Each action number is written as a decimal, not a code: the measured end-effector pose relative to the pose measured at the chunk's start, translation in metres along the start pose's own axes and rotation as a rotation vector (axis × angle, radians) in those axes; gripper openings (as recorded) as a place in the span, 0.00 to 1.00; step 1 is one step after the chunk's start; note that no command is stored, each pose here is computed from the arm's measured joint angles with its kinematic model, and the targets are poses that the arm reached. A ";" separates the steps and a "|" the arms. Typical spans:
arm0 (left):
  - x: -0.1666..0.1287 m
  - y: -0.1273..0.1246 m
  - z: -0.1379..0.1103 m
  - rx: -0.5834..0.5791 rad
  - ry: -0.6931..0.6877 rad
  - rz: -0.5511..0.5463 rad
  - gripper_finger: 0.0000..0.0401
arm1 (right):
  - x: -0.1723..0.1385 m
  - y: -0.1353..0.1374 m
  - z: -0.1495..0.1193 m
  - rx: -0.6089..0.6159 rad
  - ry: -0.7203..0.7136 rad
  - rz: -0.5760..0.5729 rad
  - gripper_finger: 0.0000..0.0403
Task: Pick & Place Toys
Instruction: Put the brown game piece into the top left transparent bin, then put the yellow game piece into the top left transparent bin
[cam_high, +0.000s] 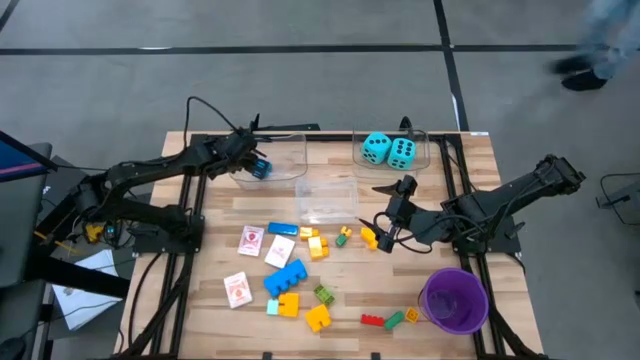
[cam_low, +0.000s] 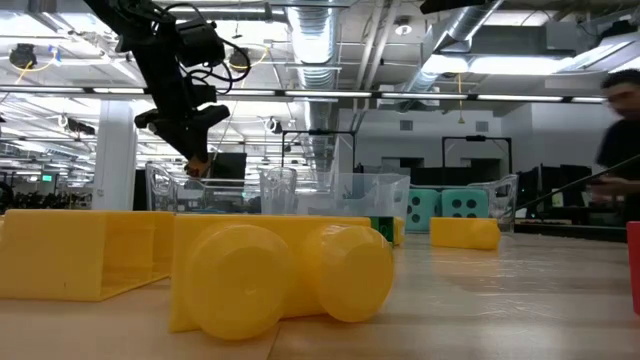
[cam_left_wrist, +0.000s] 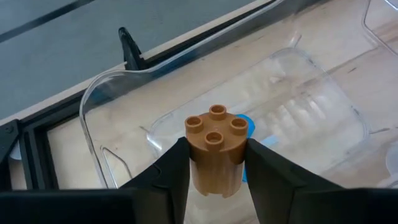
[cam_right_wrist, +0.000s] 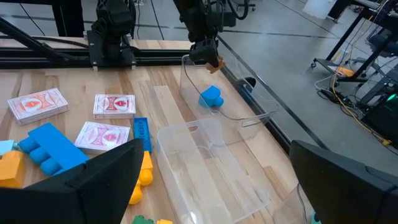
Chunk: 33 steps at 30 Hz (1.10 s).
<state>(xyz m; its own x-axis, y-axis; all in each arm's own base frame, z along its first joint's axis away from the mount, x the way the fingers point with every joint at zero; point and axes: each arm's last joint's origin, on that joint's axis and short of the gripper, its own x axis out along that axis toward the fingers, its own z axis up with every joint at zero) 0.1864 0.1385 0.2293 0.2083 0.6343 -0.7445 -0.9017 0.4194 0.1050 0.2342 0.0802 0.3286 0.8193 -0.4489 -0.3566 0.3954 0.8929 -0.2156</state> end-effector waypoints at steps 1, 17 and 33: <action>0.000 0.000 0.000 0.000 0.000 0.002 0.34 | 0.000 0.000 0.000 0.000 0.000 0.000 0.98; 0.000 0.000 -0.001 0.004 0.008 0.006 0.43 | 0.000 0.000 0.000 0.000 0.000 0.000 0.98; -0.001 -0.003 0.001 0.002 -0.017 -0.012 0.48 | 0.000 0.000 0.000 0.000 0.000 0.000 0.98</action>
<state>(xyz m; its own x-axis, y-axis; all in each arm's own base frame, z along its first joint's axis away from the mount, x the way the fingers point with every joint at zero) 0.1887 0.1370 0.2306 0.2258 0.6399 -0.7345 -0.8985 0.4282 0.0969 0.2342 0.0803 0.3286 0.8194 -0.4487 -0.3567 0.3950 0.8929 -0.2158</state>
